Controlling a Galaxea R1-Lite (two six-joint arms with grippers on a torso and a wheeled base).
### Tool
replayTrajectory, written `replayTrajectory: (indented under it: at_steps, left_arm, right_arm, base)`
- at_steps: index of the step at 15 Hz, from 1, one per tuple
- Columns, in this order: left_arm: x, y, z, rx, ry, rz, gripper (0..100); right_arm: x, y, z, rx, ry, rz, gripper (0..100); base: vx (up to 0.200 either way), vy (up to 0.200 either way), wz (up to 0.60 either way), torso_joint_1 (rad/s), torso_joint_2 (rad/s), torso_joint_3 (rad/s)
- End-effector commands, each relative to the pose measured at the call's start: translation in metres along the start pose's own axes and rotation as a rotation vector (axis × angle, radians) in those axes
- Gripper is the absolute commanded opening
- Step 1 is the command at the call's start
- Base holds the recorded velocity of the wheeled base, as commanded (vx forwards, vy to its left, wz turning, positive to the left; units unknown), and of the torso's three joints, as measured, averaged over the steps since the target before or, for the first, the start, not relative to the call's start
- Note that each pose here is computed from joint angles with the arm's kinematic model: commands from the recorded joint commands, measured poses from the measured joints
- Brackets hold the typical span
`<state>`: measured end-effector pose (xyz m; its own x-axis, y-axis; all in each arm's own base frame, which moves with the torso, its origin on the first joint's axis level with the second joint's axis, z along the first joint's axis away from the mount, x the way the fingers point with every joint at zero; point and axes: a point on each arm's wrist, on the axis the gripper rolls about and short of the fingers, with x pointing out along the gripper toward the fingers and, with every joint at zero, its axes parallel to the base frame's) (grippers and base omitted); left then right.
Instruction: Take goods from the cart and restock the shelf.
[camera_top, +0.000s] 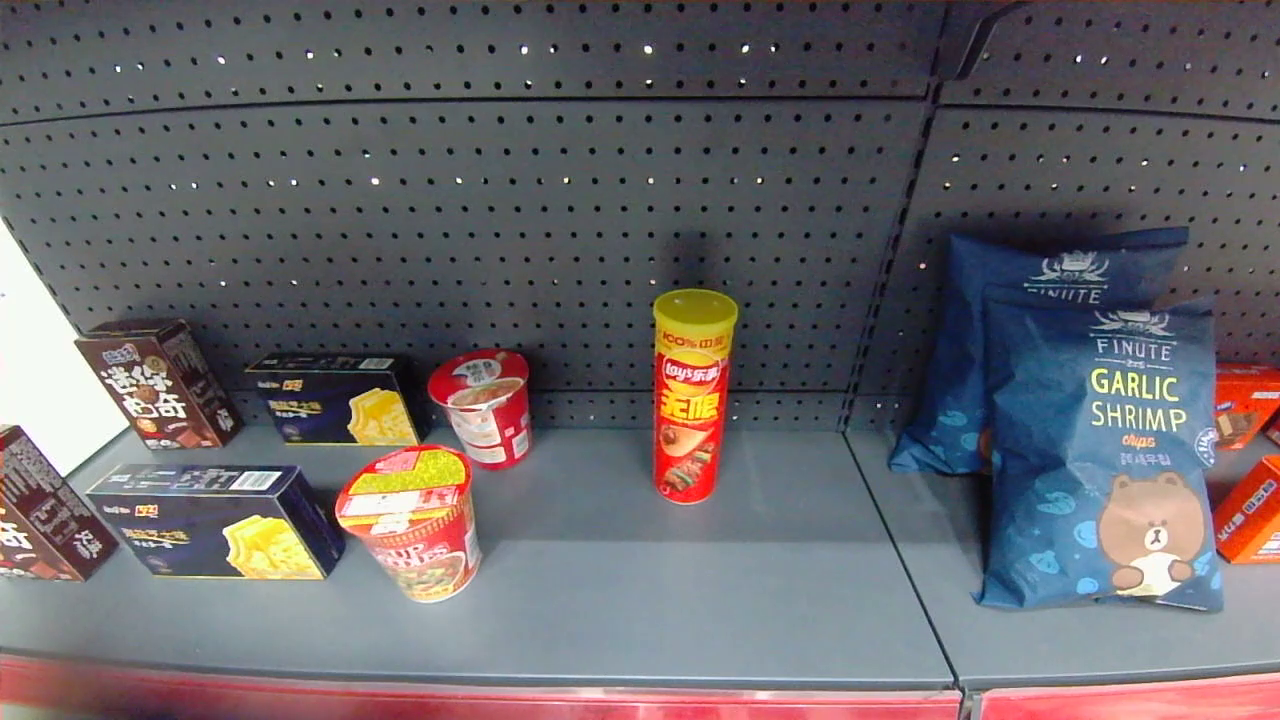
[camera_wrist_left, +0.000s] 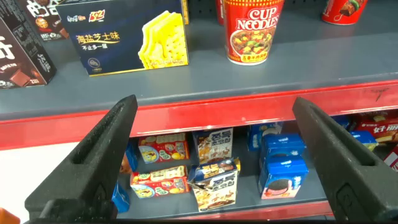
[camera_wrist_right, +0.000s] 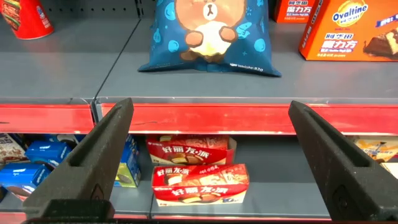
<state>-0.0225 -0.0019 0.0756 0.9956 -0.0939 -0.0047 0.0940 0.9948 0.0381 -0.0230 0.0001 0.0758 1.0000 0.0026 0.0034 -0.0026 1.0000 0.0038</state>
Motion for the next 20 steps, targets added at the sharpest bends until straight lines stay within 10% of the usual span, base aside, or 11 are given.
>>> replayTrajectory:
  at_steps: [1,20]
  left_arm:
    - [0.0000,0.0000,0.0000,0.000,0.000,0.000,100]
    - [0.0001,0.0000,0.0000,0.000,0.001,0.000,100]
  right_arm:
    - [0.0002,0.0000,-0.0002,-0.001,0.002,0.001,100]
    - [0.0002,-0.0001,-0.0002,0.002,0.002,-0.004,100]
  base:
    - [0.000,0.000,0.60,-0.002,-0.01,0.002]
    - [0.000,0.000,0.57,0.002,0.00,0.002]
